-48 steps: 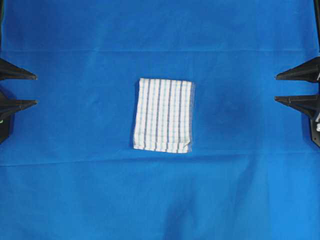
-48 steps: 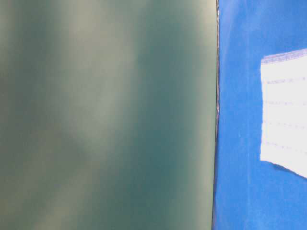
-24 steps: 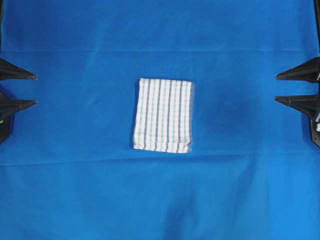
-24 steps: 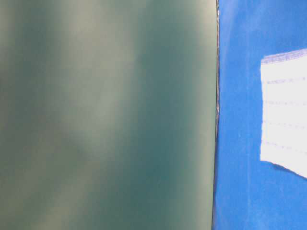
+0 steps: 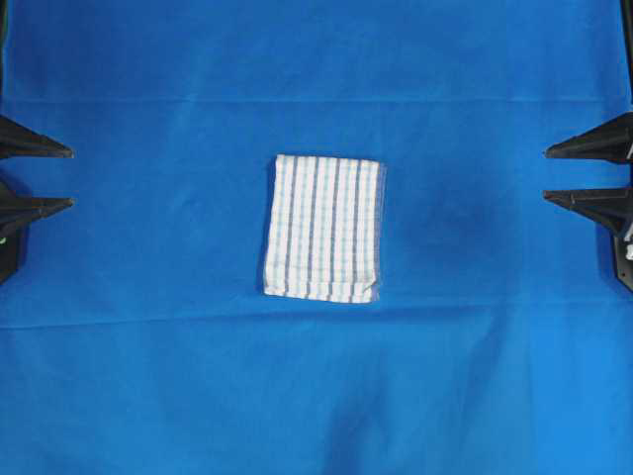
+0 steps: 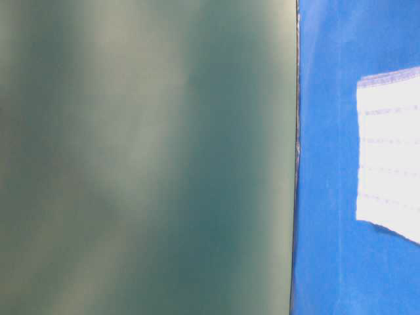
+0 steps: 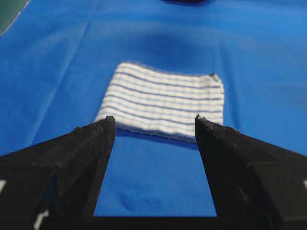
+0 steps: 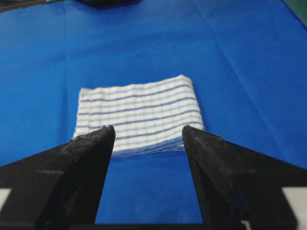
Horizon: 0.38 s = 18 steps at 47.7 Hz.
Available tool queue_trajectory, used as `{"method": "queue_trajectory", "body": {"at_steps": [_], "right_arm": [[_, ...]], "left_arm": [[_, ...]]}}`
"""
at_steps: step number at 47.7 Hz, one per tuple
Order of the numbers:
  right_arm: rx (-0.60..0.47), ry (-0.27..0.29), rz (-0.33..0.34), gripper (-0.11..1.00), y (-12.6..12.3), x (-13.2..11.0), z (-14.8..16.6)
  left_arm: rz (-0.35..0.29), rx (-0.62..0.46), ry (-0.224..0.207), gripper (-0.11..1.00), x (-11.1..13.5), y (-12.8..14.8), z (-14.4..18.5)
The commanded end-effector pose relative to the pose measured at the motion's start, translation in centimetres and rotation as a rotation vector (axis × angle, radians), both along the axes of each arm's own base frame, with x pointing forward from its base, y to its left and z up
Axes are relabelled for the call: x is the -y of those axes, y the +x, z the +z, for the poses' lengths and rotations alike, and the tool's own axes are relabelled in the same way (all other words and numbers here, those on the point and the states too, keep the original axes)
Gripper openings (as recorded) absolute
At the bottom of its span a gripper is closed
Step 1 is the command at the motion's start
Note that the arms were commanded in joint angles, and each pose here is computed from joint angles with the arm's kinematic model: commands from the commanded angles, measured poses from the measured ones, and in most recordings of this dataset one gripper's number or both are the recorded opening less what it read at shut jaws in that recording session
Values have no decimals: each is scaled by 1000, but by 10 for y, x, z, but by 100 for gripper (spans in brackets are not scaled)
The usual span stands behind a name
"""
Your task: Fold a vertical towel.
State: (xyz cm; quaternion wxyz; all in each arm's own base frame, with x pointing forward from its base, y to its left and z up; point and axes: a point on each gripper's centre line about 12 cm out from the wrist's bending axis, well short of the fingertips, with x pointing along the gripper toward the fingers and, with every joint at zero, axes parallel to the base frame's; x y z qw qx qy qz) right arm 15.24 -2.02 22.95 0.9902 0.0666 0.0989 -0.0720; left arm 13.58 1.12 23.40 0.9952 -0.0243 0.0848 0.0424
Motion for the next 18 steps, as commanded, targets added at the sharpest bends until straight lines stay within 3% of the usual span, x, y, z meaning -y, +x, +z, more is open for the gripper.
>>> {"method": "queue_trajectory", "body": {"at_steps": [1,18], "right_arm": [[0,0,0,62,2,0,3],[-6,1,0,62,2,0,2]], "left_arm": [[2,-3,-2,65,0,2,2],[3,-3,-2,65,-1,2,2]]}}
